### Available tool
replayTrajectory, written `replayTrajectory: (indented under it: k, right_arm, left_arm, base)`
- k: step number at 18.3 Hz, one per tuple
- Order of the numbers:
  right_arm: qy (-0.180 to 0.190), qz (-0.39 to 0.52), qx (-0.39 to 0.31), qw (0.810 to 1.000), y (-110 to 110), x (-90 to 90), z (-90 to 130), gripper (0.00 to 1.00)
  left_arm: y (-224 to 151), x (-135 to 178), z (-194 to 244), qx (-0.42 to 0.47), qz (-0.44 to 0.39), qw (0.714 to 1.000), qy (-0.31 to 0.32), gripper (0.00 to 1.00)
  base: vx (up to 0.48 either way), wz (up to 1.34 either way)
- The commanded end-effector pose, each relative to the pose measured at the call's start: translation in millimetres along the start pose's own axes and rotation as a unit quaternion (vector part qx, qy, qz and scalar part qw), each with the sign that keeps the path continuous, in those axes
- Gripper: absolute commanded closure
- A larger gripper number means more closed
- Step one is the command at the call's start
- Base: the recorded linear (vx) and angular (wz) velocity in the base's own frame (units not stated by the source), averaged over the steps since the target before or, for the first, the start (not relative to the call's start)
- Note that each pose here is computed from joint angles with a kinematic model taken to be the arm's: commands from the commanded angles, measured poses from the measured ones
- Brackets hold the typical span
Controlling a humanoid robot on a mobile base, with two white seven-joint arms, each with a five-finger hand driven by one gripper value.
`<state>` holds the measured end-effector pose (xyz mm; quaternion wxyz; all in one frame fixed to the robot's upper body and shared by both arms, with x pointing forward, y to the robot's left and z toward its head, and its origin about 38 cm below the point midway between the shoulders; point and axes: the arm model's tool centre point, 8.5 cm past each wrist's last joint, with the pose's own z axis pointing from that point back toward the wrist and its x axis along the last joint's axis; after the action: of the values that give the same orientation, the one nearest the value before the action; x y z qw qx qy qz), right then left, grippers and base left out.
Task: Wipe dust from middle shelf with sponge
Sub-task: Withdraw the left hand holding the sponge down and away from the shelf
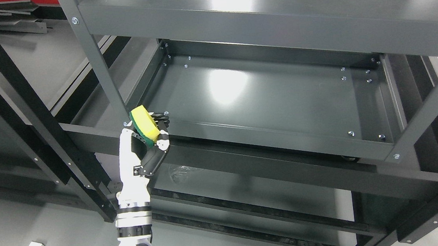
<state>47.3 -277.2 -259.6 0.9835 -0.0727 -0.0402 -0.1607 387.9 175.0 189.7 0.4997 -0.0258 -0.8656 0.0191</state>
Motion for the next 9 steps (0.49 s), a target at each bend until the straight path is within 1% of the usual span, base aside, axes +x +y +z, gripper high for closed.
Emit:
replayTrajectory:
  k: [1, 9]
  right_arm:
    - [0.025, 0.002, -0.007, 1.0, -10.0, 2.0, -0.7, 0.0]
    - [0.025, 0.002, -0.007, 1.0, -10.0, 2.0, -0.7, 0.0]
  left_arm:
    - [-1.0, 14.6, 4.0, -0.004, 0.008, 1.0, -0.018, 1.0]
    - [0.4, 10.5, 9.1, -0.002, 0.017, 1.0, -0.008, 1.0]
  base:
    - [0.0, 0.0]
    - [0.0, 0.0]
